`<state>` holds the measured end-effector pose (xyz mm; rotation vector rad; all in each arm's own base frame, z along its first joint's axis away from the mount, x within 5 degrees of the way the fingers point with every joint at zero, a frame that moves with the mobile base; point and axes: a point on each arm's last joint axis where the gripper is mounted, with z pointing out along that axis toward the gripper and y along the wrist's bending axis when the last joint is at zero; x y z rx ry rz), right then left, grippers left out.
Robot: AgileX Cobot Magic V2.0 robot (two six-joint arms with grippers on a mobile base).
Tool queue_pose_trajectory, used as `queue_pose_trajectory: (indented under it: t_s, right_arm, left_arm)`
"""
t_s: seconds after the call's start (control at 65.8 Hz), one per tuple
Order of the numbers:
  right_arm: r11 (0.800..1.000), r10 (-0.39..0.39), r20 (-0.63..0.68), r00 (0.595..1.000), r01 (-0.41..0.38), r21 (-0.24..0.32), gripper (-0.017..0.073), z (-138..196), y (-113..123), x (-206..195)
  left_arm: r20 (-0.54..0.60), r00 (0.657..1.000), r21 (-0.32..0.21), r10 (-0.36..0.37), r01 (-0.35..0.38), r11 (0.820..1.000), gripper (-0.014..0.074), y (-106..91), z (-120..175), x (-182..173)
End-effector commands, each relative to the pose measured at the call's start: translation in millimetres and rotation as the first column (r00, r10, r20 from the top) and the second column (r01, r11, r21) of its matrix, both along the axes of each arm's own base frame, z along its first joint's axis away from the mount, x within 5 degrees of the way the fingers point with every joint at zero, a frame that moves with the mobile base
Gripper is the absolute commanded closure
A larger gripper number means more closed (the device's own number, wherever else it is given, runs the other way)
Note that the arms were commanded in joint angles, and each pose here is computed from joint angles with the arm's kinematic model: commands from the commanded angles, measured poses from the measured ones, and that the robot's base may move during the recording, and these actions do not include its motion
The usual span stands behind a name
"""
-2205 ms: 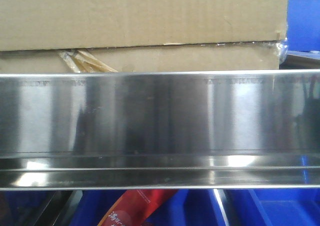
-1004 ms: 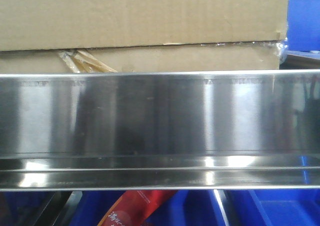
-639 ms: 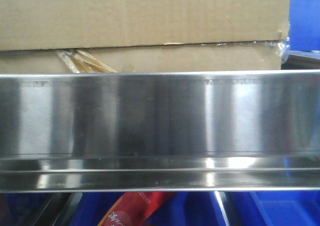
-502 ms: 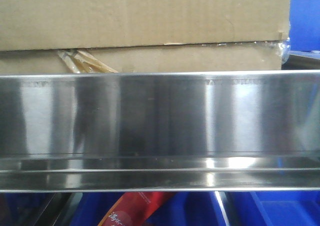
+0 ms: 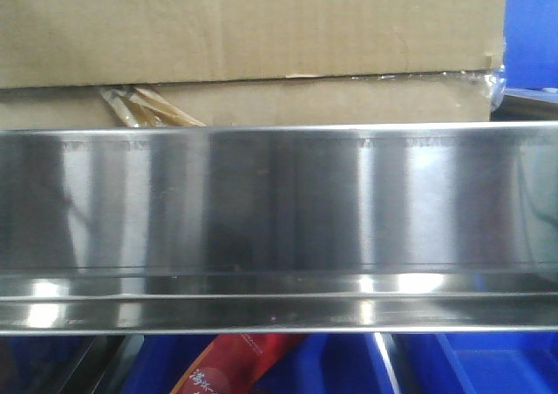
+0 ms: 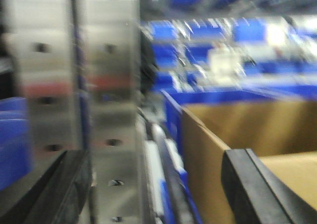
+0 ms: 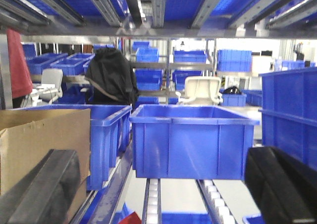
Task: Grab carton from right shelf to conveyor
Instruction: 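Close both grippers on the carton's side walls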
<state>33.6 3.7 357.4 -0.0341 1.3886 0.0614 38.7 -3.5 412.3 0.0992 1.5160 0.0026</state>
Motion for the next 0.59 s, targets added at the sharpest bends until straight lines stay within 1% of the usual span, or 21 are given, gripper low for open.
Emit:
queue_pose_trajectory:
  t_s: [0.0, 0.061, 0.122, 0.198, 0.258, 0.335, 0.395, 0.471, 0.502, 0.578]
  right_arm:
    - [1.0, 0.008, -0.005, 1.0, -0.008, -0.001, -0.0009, 15, 1, 0]
    - [1.0, 0.021, -0.031, 0.999, -0.021, 0.006, -0.0009, 25, 2, 3]
    - [0.998, 0.054, -0.037, 0.998, -0.053, 0.031, -0.0009, 38, 4, 6]
    - [0.993, 0.11, -0.067, 0.992, -0.106, 0.06, -0.0009, 54, 7, 16]
    - [0.987, 0.152, -0.097, 0.984, -0.146, 0.06, -0.0009, 65, 11, 24]
    - [0.976, 0.217, -0.132, 0.967, -0.214, 0.038, -0.0009, 81, 18, 38]
    - [0.963, 0.268, -0.167, 0.949, -0.268, 0.023, -0.0009, 91, 25, 51]
    - [0.942, 0.331, -0.23, 0.915, -0.336, 0.02, -0.0009, 103, 38, 69]
    - [0.93, 0.357, -0.27, 0.894, -0.366, 0.018, -0.0009, 109, 45, 79]
    - [0.911, 0.389, -0.358, 0.849, -0.412, 0.015, -0.0009, 116, 58, 98]
  left_arm:
    - [-0.007, 0.994, 0.062, -0.107, 0.107, 0.992, 0.0148, -7.4, 14, 5]
    - [-0.028, 0.983, 0.074, -0.182, 0.183, 0.98, 0.0148, -13.0, 22, 11]
    - [-0.06, 0.968, 0.064, -0.244, 0.247, 0.967, 0.0148, -18.9, 26, 21]
    - [-0.112, 0.94, 0.062, -0.323, 0.331, 0.941, 0.0148, -28.3, 32, 33]
    - [-0.163, 0.915, 0.061, -0.368, 0.382, 0.922, 0.0148, -37.5, 33, 48]
    - [-0.201, 0.884, 0.059, -0.421, 0.44, 0.896, 0.0148, -50.9, 38, 64]
    - [-0.231, 0.867, 0.059, -0.442, 0.465, 0.883, 0.0148, -61.4, 42, 80]
    - [-0.252, 0.855, 0.054, -0.453, 0.48, 0.875, 0.0148, -73.3, 51, 101]
    - [-0.251, 0.854, 0.037, -0.455, 0.478, 0.877, 0.0148, -77.1, 59, 109]
    - [-0.272, 0.853, -0.001, -0.446, 0.463, 0.886, 0.0148, -85.4, 70, 129]
